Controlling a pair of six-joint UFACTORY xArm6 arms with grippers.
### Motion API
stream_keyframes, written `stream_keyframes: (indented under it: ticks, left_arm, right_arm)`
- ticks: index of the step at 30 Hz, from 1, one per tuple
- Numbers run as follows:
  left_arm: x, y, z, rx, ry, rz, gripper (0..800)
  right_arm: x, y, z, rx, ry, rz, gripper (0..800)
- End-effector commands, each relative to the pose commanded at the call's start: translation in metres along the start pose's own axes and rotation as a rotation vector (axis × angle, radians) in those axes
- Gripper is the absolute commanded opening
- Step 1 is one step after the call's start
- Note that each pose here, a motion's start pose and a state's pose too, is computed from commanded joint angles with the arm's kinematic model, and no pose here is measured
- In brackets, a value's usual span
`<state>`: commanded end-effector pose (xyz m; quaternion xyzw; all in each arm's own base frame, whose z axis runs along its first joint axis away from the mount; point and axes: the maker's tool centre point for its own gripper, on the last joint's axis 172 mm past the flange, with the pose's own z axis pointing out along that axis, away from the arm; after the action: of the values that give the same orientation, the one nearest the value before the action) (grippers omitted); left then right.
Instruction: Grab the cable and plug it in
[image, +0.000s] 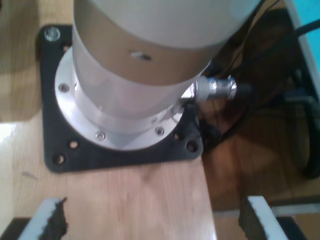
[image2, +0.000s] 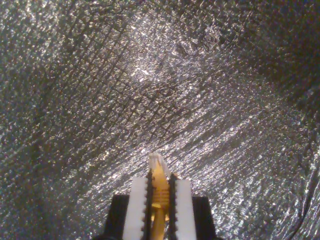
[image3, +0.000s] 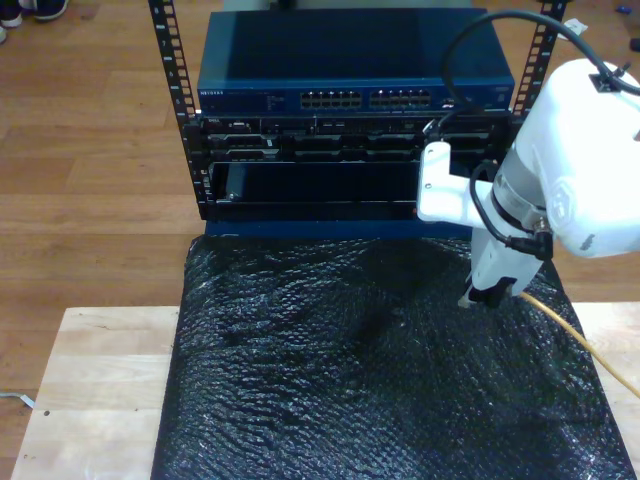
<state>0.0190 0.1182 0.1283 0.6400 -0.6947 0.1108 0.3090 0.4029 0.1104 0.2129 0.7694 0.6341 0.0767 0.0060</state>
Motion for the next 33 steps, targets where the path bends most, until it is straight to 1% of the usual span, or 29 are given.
stream_keyframes:
  ticks: [3, 6, 10, 14, 17, 20, 24, 28, 30, 33]
  left_arm:
    - [0.005, 0.004, 0.016, -0.012, 0.029, -0.003, 800]
    - [-0.002, 0.007, 0.022, -0.021, 0.008, -0.005, 800]
    - [-0.008, 0.011, 0.024, 0.010, -0.005, -0.032, 800]
    - [-0.017, 0.010, 0.023, 0.032, -0.036, -0.020, 800]
    - [-0.022, 0.012, 0.024, 0.047, -0.055, -0.022, 800]
    - [-0.027, 0.011, 0.030, 0.060, -0.088, 0.002, 800]
    - [-0.040, 0.010, 0.034, 0.092, -0.151, -0.008, 800]
    - [-0.044, 0.012, 0.036, 0.113, -0.160, -0.008, 800]
    - [-0.047, 0.012, 0.037, 0.116, -0.172, 0.007, 800]
    - [-0.050, 0.009, 0.043, 0.116, -0.186, 0.077, 800]
  right_arm:
    - [0.000, 0.001, -0.001, -0.002, -0.001, -0.001, 0]
    - [0.001, 0.002, -0.001, -0.005, 0.000, -0.003, 0]
    - [0.005, 0.010, -0.002, -0.031, 0.013, -0.003, 0]
    - [0.010, 0.017, -0.003, -0.060, 0.026, -0.007, 0]
    - [0.010, 0.017, -0.002, -0.059, 0.025, -0.009, 0]
    - [0.011, 0.016, 0.001, -0.052, 0.022, -0.010, 1]
    - [0.010, 0.015, 0.003, -0.047, 0.020, -0.009, 1]
    - [0.009, 0.015, 0.004, -0.046, 0.017, -0.013, 1]
    - [0.008, 0.014, 0.007, -0.039, 0.013, -0.011, 1]
    - [0.008, 0.014, 0.009, -0.037, 0.011, -0.013, 1]
